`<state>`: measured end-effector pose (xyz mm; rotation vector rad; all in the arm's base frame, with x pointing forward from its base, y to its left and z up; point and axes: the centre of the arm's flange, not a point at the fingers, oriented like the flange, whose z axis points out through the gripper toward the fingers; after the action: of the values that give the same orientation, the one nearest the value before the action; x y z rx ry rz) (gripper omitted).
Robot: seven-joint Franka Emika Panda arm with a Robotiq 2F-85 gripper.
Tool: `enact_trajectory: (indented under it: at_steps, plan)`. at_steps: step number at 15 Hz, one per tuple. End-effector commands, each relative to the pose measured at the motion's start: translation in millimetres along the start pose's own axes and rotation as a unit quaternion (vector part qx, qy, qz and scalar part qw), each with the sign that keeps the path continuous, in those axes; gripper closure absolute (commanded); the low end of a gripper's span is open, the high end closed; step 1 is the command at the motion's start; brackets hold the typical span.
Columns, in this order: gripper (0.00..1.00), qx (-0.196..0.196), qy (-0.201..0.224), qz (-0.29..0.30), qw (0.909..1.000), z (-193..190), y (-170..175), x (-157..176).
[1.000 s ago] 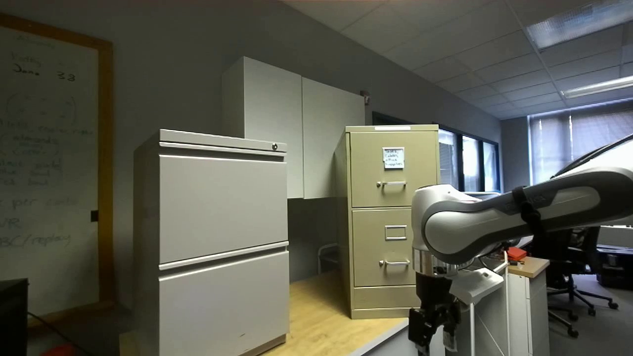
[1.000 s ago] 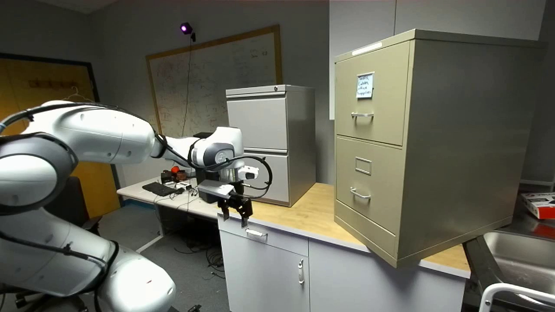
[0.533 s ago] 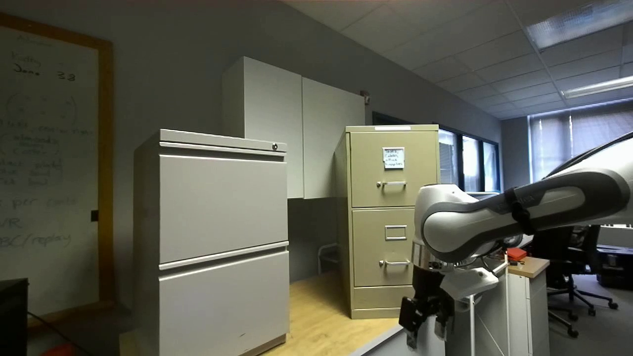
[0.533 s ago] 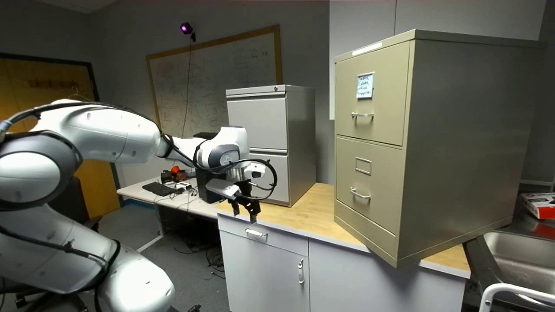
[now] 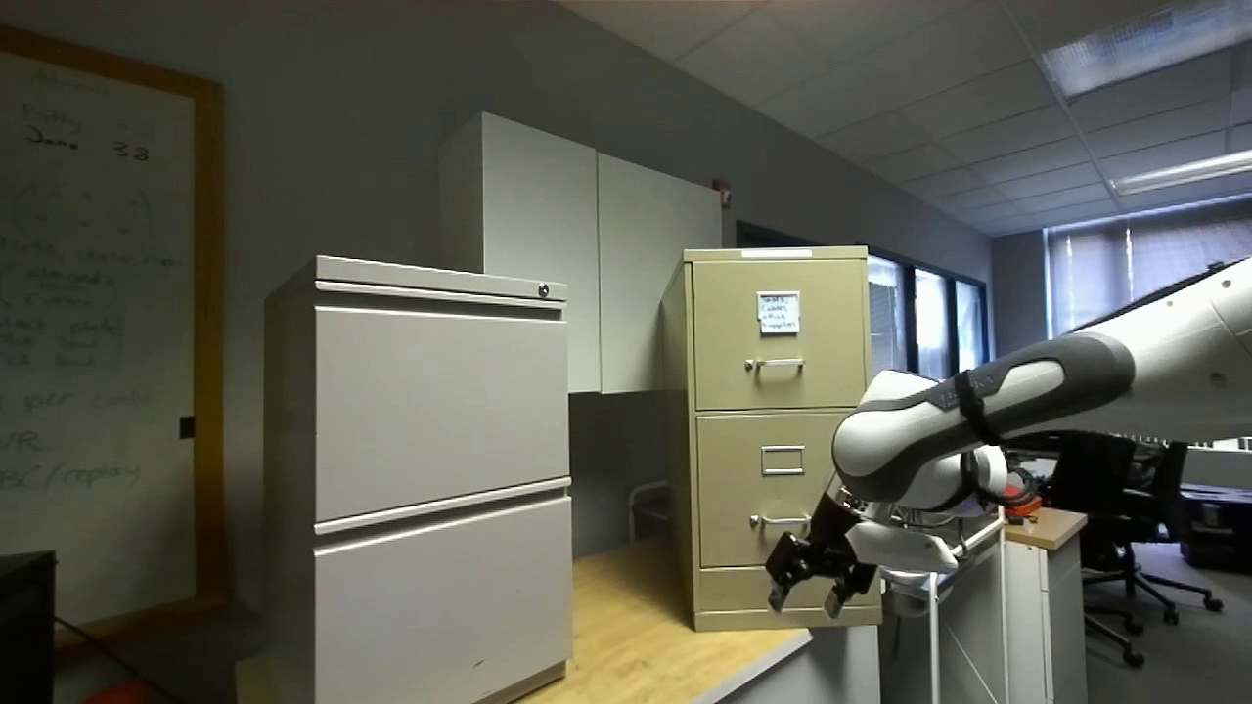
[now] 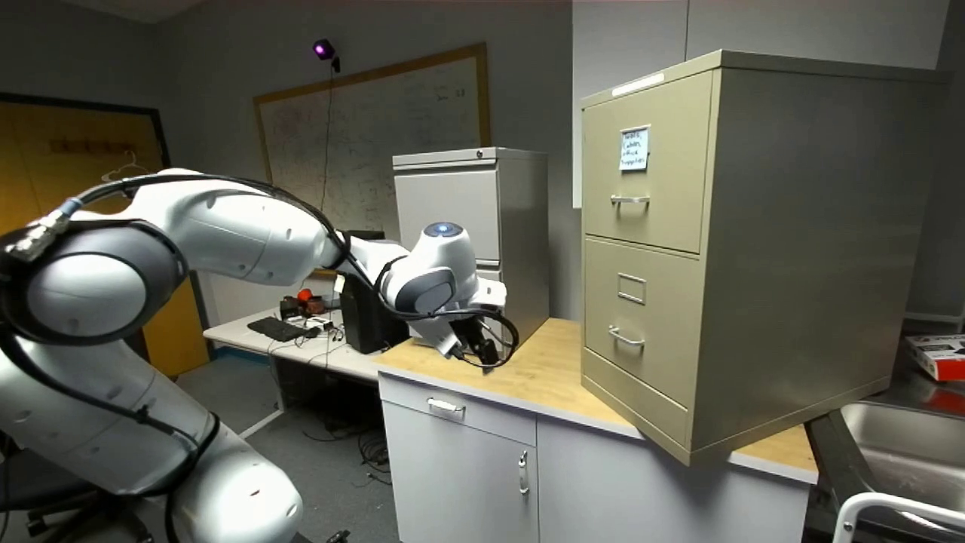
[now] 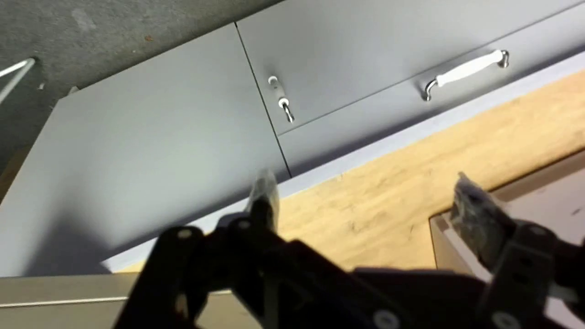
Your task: Open the bottom drawer of the right cabinet
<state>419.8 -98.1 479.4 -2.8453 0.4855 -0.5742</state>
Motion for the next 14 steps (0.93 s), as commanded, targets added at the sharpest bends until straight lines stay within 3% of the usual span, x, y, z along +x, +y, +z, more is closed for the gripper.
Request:
enact_trajectory:
  at_steps: [1,5,14]
  plan:
    - [0.00,0.045,0.046,0.022,0.9977,9,31,36]
    - [0.00,0.076,0.098,0.039,0.9915,7,64,71]
    - [0.00,0.132,0.165,0.060,0.9756,9,122,132]
